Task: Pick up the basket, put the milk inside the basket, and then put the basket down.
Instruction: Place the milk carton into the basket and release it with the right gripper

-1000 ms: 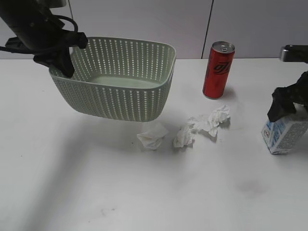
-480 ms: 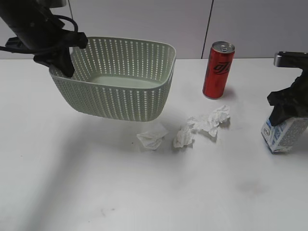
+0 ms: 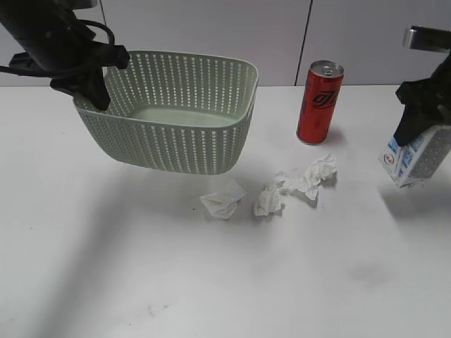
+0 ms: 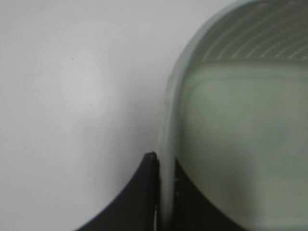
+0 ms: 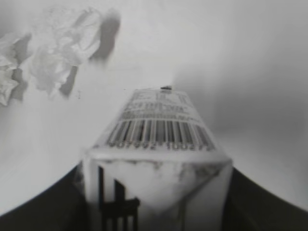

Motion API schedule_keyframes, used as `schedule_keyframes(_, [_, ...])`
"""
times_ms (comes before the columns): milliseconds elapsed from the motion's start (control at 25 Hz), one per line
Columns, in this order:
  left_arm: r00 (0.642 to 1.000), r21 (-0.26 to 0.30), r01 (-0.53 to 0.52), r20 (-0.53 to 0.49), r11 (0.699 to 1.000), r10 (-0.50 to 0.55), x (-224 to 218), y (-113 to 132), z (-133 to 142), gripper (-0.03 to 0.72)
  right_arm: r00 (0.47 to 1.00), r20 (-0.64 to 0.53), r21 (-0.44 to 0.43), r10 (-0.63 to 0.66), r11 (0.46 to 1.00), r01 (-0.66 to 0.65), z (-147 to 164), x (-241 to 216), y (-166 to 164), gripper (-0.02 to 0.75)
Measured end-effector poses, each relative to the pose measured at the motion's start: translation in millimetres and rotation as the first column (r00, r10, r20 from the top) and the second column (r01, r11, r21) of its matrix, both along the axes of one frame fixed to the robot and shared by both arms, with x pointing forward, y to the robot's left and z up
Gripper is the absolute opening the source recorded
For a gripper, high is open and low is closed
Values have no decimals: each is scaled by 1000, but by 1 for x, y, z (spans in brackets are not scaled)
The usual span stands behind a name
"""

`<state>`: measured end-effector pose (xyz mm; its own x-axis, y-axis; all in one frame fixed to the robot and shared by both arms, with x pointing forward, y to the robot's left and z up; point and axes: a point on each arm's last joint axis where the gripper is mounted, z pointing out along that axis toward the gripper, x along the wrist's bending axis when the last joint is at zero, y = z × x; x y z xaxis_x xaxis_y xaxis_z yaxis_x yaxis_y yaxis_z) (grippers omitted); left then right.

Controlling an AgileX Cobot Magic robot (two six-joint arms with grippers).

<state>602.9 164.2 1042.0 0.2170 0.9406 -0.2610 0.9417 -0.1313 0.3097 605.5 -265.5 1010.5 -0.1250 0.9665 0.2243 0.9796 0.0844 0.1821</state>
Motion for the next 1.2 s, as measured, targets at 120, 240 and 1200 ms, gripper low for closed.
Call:
schedule_keyframes(120, [1000,0,0,0,1000,0,0,0,0,-15,997,29,6,67,998,-67,22,4,20,361])
schedule_keyframes(240, [1000,0,0,0,1000,0,0,0,0,-15,986,93,19,140,990,-142,46,8,49,361])
schedule_keyframes(1200, [1000,10,6,0,1000,-6,0,1,0,-15,826,385,96,411,873,-478,59,5,255,361])
